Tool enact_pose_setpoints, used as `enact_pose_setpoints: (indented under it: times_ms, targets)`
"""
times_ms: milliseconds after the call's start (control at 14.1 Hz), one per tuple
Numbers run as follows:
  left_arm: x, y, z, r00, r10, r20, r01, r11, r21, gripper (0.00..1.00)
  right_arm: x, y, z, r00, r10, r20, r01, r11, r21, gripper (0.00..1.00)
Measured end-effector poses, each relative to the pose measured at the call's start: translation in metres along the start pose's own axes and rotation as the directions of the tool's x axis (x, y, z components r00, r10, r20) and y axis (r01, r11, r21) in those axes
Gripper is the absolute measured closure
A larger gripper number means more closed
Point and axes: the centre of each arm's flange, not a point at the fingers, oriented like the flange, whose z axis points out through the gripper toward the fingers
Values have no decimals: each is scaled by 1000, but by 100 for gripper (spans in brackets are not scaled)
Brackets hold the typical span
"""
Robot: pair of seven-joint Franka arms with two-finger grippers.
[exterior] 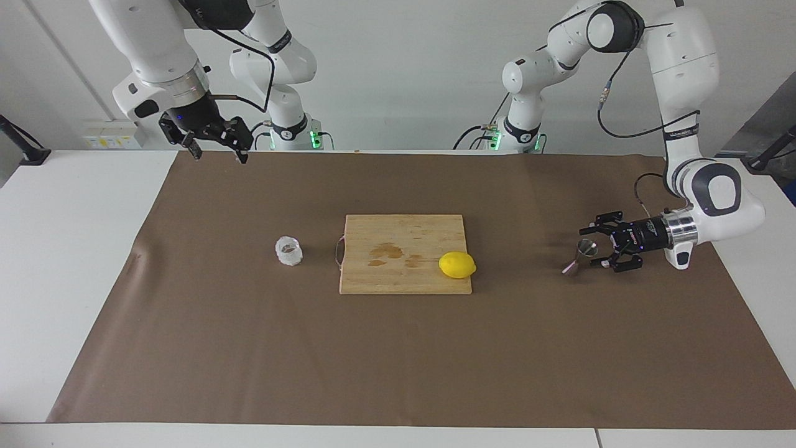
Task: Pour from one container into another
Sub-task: 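Close the left gripper around the small metal cup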
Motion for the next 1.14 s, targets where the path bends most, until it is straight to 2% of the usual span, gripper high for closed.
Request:
enact_pose_setpoints:
  times_ms: [71, 142, 213, 426, 497, 568, 639, 710, 1135]
  targets:
    - [0, 0, 0, 1000, 0, 0, 0, 1000, 0, 23, 0, 0, 0, 1000, 0, 0, 0, 1000, 0, 0]
    - [0, 0, -1, 1000, 0, 0, 0, 1000, -1, 23, 0, 0, 0, 1000, 0, 0, 0, 1000, 0, 0]
    - [0, 0, -1, 1000, 0, 0, 0, 1000, -1, 29, 0, 0, 0, 1000, 0, 0, 0, 1000, 0, 0]
    - [0, 0, -1, 1000, 0, 0, 0, 1000, -1, 32, 0, 0, 0, 1000, 0, 0, 0, 1000, 0, 0]
    - [0, 0, 0, 1000, 0, 0, 0, 1000, -1, 39, 0, 0, 0, 1000, 0, 0, 0, 1000, 0, 0]
    - [0, 0, 0, 1000, 1, 0, -1, 1000, 0, 39, 0, 0, 0, 1000, 0, 0, 0, 1000, 0, 0]
    - [0, 0, 0, 1000, 1, 0, -1, 1000, 0, 48, 0, 0, 0, 1000, 0, 0, 0, 1000, 0, 0]
    - [0, 0, 1, 1000, 2, 0, -2, 1000, 1, 50, 0, 0, 0, 1000, 0, 0, 0, 1000, 0, 0]
    - [0, 1, 1, 1000, 2, -2, -2, 1000, 1, 50, 0, 0, 0, 1000, 0, 0, 0, 1000, 0, 0]
